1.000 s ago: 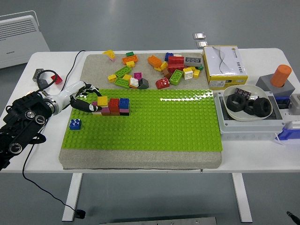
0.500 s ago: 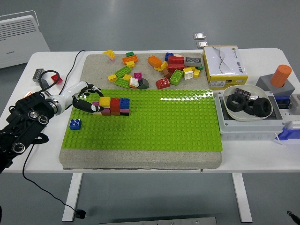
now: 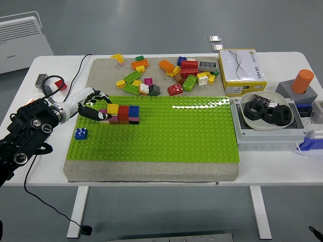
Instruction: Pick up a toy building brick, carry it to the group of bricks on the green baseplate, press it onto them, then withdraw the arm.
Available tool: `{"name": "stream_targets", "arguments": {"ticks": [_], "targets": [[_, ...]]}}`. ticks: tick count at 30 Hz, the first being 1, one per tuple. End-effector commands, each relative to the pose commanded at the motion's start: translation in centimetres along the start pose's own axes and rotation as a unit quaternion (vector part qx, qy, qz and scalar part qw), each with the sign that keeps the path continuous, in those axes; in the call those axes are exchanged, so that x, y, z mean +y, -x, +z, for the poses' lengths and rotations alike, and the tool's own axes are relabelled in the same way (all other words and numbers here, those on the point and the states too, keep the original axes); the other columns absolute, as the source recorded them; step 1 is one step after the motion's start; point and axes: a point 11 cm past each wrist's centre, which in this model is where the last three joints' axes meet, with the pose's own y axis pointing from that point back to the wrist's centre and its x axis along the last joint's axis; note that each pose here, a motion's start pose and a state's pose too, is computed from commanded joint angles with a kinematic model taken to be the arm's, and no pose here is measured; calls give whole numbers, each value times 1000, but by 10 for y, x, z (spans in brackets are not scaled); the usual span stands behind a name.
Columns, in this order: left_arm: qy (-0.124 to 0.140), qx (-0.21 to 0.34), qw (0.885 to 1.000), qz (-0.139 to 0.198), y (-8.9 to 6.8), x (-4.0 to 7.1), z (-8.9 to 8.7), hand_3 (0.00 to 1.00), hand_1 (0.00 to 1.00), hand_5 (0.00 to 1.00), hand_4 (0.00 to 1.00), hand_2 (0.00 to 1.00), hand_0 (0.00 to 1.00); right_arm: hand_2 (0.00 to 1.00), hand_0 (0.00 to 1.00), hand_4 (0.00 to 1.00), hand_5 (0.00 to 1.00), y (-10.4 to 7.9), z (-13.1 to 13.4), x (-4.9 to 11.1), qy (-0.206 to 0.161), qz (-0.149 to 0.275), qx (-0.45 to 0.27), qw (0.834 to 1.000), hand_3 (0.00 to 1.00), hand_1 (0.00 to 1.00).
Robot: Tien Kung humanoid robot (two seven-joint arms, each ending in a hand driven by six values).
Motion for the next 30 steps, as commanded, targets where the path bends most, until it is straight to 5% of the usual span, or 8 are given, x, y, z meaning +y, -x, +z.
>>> {"name": "stream_targets", "arguments": {"ticks": [12,13,30], "targets": [[-3,0,1000,3,0,0,-2,516,921,2,620,896,897,627,518,845,984,0,-1,0,-2,0,0,1000,789,620],[-4,0,1000,3,0,0,-2,525,921,7,545,898,896,627,518,845,983,0,-1,0,-2,0,0,1000,789,621],[-5,4,1000,5,3,-1,-4,541,922,15,506,901,893,627,518,844,982,0,1,0,0,1,7,1000,789,621]]}}
